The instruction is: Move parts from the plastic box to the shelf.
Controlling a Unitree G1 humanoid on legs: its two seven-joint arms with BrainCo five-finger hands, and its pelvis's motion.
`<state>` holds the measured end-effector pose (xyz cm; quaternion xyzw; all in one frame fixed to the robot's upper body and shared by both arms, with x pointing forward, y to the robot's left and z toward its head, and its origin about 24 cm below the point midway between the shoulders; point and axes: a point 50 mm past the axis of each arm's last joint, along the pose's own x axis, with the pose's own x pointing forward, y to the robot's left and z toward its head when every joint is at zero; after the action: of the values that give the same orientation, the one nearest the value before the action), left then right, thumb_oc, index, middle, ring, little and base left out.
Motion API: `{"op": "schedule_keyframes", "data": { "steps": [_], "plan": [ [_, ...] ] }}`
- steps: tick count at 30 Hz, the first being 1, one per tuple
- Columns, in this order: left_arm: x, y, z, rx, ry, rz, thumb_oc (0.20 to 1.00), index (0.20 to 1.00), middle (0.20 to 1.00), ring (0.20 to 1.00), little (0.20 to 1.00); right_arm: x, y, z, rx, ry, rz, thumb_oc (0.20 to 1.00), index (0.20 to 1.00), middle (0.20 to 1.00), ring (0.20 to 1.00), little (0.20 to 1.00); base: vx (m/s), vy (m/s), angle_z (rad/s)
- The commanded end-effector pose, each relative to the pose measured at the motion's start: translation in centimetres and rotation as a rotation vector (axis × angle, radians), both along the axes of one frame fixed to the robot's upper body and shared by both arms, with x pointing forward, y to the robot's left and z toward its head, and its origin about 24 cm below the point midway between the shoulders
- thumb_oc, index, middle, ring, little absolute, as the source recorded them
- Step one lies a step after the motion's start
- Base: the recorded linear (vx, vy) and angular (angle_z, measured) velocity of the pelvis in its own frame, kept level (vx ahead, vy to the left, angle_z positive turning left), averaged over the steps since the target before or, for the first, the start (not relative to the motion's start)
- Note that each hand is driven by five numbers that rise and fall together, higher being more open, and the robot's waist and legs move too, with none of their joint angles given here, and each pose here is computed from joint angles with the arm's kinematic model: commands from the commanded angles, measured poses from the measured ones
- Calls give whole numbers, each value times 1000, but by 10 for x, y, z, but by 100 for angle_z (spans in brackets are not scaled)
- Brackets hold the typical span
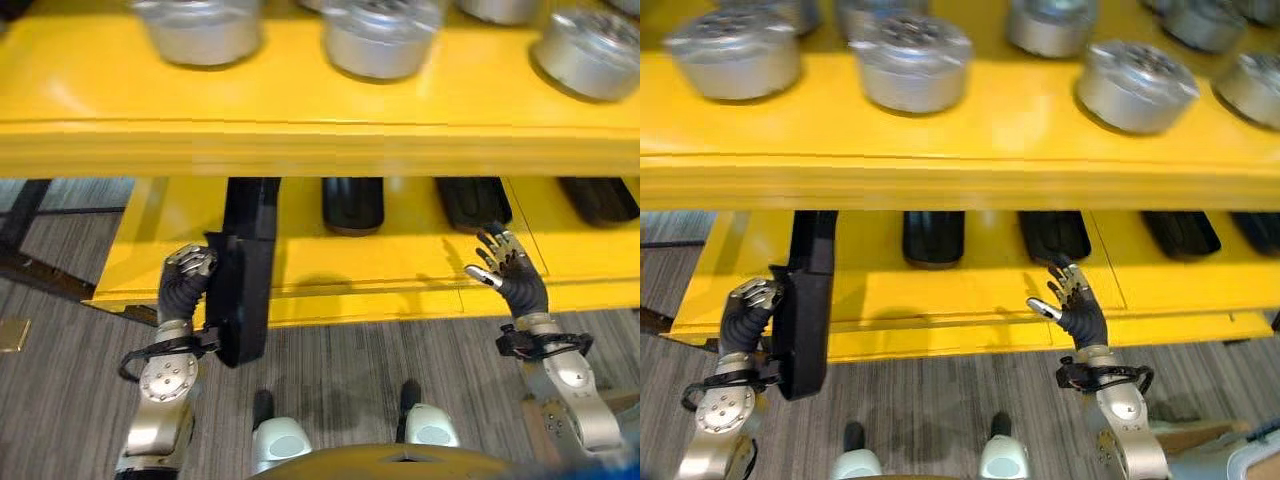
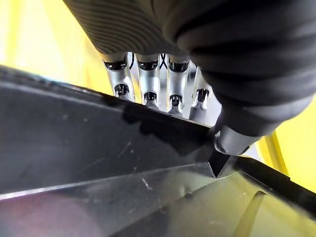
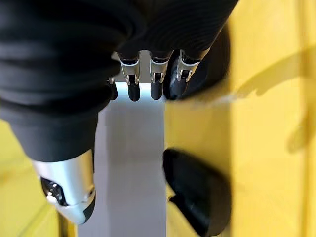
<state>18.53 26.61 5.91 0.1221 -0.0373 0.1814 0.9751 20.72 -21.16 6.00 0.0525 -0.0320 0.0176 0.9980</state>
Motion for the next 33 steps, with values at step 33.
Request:
{"op": "schedule_keyframes", "data": {
  "steps": [33],
  "plan": [
    [64, -4, 64, 65, -343, 89, 200, 200, 200, 200, 200, 8, -3, 27, 2, -134, 14, 1000, 1000, 1000, 1000, 1000, 8, 56, -2]
  ]
}}
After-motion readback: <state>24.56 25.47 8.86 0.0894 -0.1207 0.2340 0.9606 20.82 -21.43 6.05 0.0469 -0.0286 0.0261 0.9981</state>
